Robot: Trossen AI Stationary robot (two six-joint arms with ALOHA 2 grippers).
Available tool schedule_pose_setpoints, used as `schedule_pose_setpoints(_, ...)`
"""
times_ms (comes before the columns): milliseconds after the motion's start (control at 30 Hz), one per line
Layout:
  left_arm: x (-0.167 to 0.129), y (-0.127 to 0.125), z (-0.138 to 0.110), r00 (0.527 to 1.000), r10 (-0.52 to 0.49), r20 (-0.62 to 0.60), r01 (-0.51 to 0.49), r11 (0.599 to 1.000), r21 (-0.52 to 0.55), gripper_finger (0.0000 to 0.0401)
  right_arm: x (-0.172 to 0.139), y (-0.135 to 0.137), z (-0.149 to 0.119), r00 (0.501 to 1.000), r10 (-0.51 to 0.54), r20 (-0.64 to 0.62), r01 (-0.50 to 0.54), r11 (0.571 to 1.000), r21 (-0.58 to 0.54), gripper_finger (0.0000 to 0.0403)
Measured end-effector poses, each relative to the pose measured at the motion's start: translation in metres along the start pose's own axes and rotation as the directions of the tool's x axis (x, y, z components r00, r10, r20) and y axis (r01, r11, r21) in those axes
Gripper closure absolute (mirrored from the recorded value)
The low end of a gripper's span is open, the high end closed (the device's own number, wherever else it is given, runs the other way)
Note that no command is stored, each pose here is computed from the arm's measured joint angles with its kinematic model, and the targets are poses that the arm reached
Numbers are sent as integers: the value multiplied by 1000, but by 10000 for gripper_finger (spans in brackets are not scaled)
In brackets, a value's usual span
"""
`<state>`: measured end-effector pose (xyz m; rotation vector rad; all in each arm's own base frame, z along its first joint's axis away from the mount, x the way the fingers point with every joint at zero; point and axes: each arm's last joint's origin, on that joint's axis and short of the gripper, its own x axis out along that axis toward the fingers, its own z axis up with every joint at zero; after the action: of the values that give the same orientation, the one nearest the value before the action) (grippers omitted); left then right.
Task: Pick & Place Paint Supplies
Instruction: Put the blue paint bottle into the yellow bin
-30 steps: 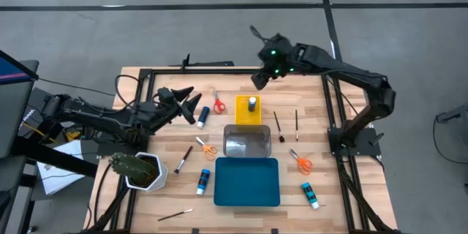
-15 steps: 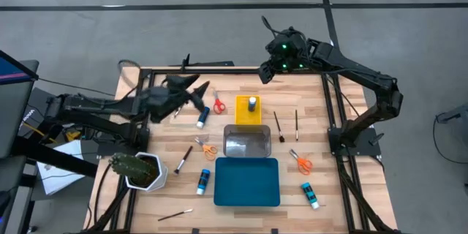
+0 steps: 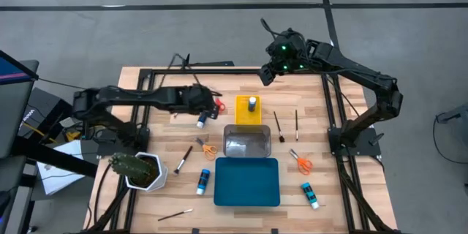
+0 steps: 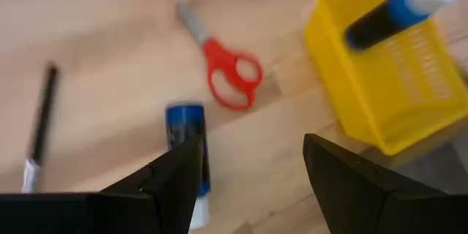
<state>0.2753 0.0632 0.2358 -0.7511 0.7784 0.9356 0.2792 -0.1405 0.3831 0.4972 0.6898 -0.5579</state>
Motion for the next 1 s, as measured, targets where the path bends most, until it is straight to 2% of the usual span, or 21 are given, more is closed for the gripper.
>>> schedule_pose_setpoints(167, 28, -5, -9, 996, 55, -76, -60, 997, -54, 170, 0, 1, 0, 1000, 17, -7, -18, 1000, -16, 163)
schedule_pose_setpoints(567, 69, -2, -14, 980, 154, -127, -158, 987, -24, 170, 0, 2, -1, 999, 42, -16, -42, 999, -27, 163)
schedule_pose_setpoints(1000, 83, 12, 1, 973, 192, -124, -187, 981, 52, 170, 0, 1, -2, 999, 39, -25, -40, 999, -29, 163)
